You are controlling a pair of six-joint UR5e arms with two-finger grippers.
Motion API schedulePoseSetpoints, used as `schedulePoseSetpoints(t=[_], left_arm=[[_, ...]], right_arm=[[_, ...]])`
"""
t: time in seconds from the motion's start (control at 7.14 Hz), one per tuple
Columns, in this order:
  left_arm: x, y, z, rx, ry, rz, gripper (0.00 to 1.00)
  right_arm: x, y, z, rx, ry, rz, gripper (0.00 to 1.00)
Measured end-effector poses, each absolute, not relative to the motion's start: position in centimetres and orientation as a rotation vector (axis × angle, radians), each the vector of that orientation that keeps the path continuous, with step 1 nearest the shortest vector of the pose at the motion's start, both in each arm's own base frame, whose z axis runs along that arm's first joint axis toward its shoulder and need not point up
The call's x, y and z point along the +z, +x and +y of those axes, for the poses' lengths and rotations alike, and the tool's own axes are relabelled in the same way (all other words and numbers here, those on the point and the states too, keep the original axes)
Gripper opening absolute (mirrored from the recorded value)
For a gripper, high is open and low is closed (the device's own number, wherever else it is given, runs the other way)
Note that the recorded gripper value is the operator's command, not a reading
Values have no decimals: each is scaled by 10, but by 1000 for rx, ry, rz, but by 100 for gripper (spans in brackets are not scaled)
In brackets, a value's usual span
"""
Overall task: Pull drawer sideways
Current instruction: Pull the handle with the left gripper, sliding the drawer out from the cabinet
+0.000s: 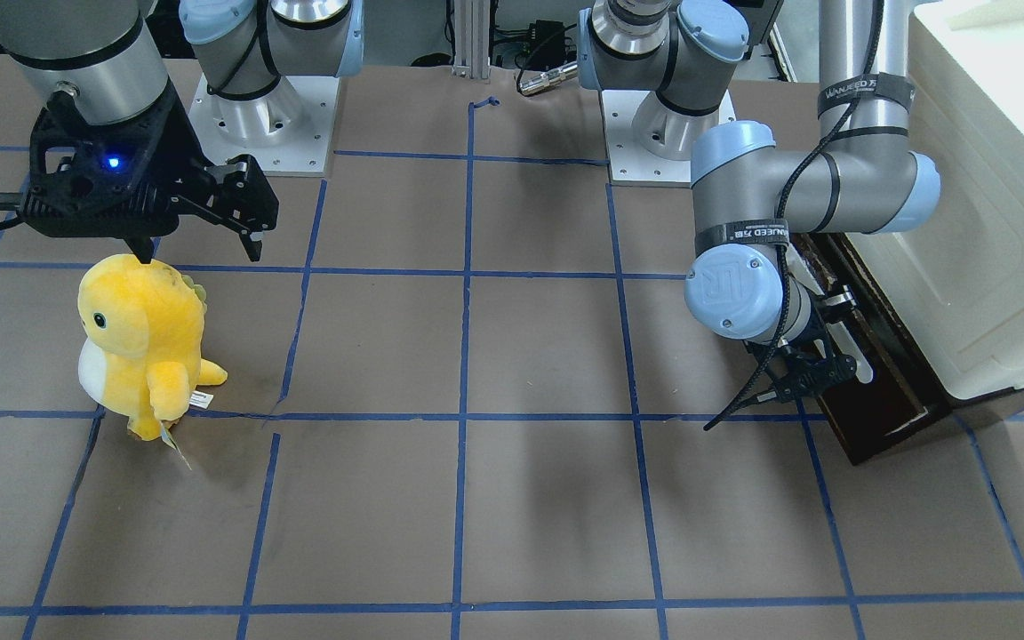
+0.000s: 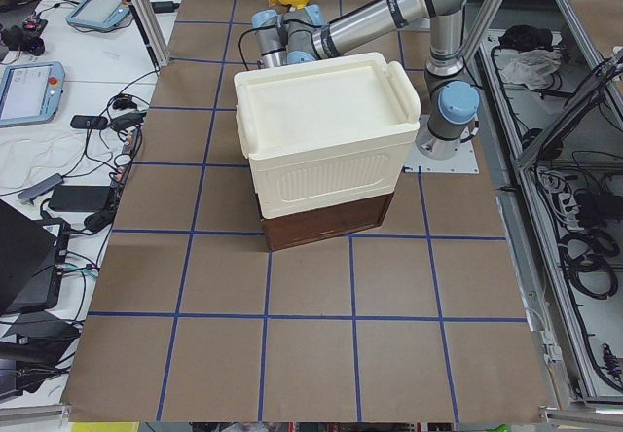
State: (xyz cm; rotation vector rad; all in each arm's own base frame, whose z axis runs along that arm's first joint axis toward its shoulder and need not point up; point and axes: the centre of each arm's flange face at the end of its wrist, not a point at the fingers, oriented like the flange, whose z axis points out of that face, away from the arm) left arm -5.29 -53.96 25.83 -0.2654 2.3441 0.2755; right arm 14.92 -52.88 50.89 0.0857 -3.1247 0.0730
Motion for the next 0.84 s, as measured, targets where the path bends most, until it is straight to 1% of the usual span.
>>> schedulePoseSetpoints(t=[0.84], left_arm=[[255, -54, -542, 279, -279, 2344, 0]], right_arm=[[509, 149, -529, 73, 86, -3126, 100]])
